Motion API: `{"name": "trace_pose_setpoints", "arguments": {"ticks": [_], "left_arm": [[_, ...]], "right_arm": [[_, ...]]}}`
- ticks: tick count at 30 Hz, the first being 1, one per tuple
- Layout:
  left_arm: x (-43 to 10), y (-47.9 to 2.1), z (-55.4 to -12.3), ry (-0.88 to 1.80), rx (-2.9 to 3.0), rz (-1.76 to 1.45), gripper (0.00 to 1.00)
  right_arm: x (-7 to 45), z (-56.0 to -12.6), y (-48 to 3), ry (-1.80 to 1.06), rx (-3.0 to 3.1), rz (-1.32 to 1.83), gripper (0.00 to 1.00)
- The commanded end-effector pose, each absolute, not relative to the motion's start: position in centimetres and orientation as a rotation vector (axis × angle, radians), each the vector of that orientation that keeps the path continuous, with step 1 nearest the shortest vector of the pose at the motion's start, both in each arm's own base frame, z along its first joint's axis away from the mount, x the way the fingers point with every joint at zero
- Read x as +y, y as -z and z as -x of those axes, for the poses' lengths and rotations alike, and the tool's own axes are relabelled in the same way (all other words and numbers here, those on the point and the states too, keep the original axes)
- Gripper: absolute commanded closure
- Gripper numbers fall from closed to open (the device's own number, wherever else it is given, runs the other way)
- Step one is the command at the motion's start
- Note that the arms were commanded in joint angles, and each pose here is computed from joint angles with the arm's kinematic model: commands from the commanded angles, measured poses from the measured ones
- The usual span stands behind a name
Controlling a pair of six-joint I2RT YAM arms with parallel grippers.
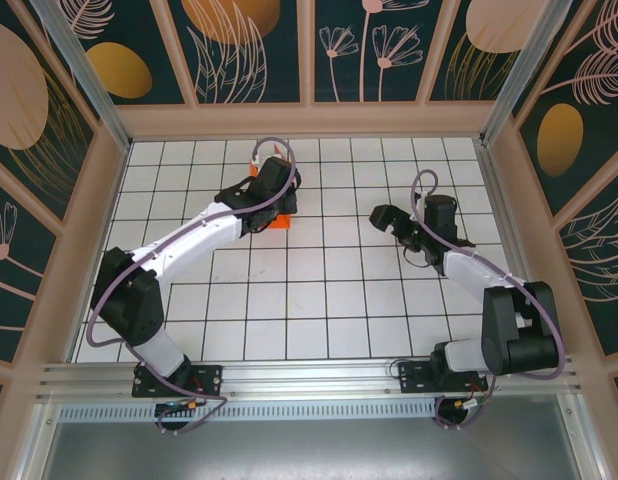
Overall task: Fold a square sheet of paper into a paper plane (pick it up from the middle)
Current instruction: Turn over the paper at the center of the table.
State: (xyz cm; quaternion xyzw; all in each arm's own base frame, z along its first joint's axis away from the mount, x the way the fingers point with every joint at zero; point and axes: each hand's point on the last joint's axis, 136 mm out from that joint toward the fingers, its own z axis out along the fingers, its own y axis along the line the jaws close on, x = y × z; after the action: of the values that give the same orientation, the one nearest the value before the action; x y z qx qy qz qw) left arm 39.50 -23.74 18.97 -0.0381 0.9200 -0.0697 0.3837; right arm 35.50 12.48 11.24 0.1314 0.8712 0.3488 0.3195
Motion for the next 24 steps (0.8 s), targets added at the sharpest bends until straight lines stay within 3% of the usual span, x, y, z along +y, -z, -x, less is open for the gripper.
{"name": "trace_pose_setpoints", "arguments": {"ticks": [1,15,20,24], "left_arm": [[-18.9,-16.7,-38.7,-0.337,2.366,0.074,1.00],[-18.9,-7.5,-39.2,-0.848,2.373,-0.081,1.00],[-20.6,-5.1,-39.7,-0.768,2.420,-0.088,0.98],[-22.5,-4.1,-39.5,-0.587,2.493,-0.064,0.86]], "right_arm": [[12.1,-35.4,-12.0,-0.959,2.246,-0.399,0.01],[10.1,-35.3,-10.2,-0.870,2.259,-0.537,0.01],[9.9,-35.4,-9.9,-0.845,2.268,-0.532,0.01],[9.6,-35.2,-9.8,-0.819,2.270,-0.533,0.01]]}}
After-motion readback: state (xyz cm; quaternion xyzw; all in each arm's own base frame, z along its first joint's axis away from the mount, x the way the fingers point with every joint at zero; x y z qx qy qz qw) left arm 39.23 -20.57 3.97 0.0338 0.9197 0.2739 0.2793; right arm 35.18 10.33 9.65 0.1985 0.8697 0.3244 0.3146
